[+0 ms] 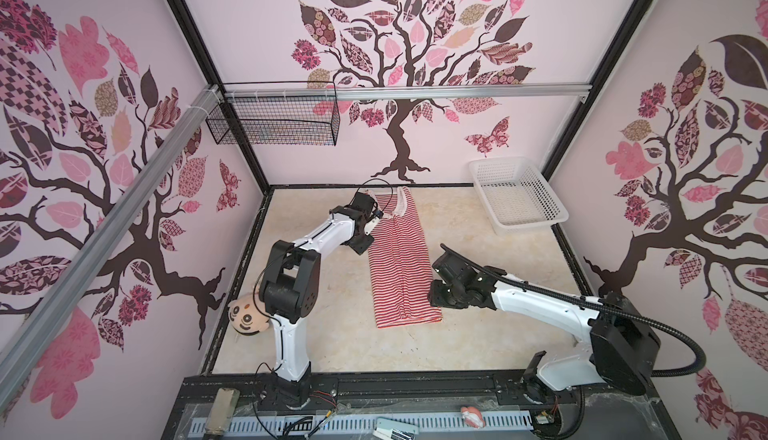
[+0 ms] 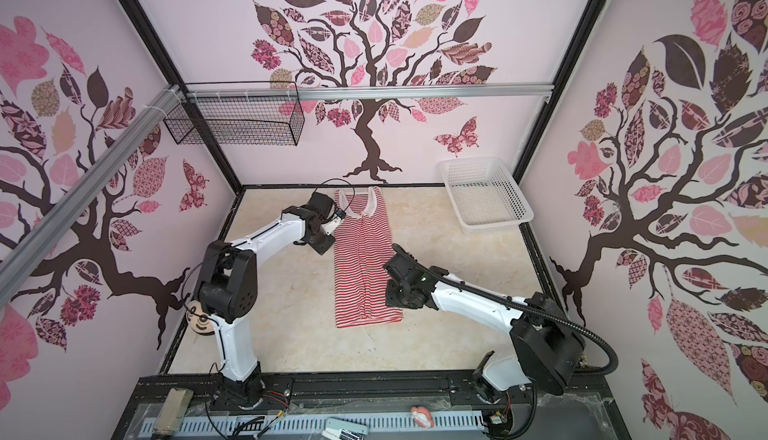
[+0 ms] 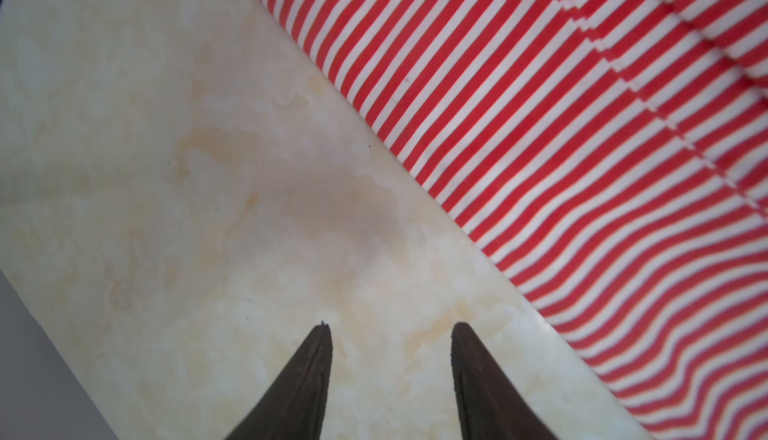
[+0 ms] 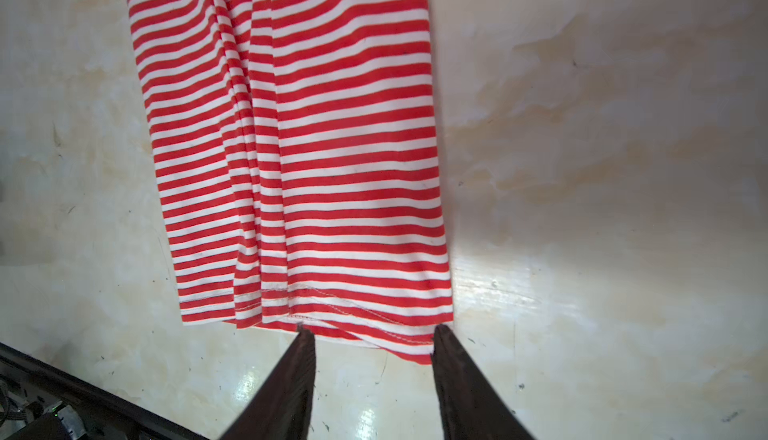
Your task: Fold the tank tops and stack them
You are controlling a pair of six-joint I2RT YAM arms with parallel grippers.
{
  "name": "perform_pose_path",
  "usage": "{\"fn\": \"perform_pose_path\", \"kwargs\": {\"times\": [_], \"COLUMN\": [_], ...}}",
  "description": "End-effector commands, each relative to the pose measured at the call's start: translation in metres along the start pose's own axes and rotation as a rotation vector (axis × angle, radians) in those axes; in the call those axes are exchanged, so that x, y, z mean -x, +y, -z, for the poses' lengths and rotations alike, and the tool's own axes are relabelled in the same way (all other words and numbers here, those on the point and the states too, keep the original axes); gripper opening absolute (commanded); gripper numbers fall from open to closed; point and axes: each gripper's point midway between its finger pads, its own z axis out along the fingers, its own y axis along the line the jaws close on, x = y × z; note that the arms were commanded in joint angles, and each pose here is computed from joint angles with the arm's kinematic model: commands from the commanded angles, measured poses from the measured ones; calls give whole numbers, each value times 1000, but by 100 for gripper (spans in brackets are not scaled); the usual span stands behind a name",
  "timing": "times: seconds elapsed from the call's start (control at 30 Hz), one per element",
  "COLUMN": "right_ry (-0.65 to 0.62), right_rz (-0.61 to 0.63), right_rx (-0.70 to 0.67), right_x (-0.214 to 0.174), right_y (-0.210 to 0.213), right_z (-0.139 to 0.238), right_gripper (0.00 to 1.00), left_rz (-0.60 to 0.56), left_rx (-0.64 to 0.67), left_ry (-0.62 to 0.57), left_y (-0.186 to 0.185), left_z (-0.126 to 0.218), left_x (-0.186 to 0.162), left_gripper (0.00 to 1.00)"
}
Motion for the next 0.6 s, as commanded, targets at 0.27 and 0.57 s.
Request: {"fn": "perform_pose_path", "kwargs": {"times": [0.27,0.57], "right_ry": [61,152], "right_rz": [56,18], "right_rx": [141,118], "right_x": [-12,-33], "right_y": [21,9], "right_z": [-23,-51], "right_gripper": [47,46], "left_rz": [85,-53], "left_rx": [-335,-187], "left_ry": [34,-105], "left_y": [-70,-84], "left_z": [38,65], "left_x": [-57,-103], "left_gripper": [53,57]}}
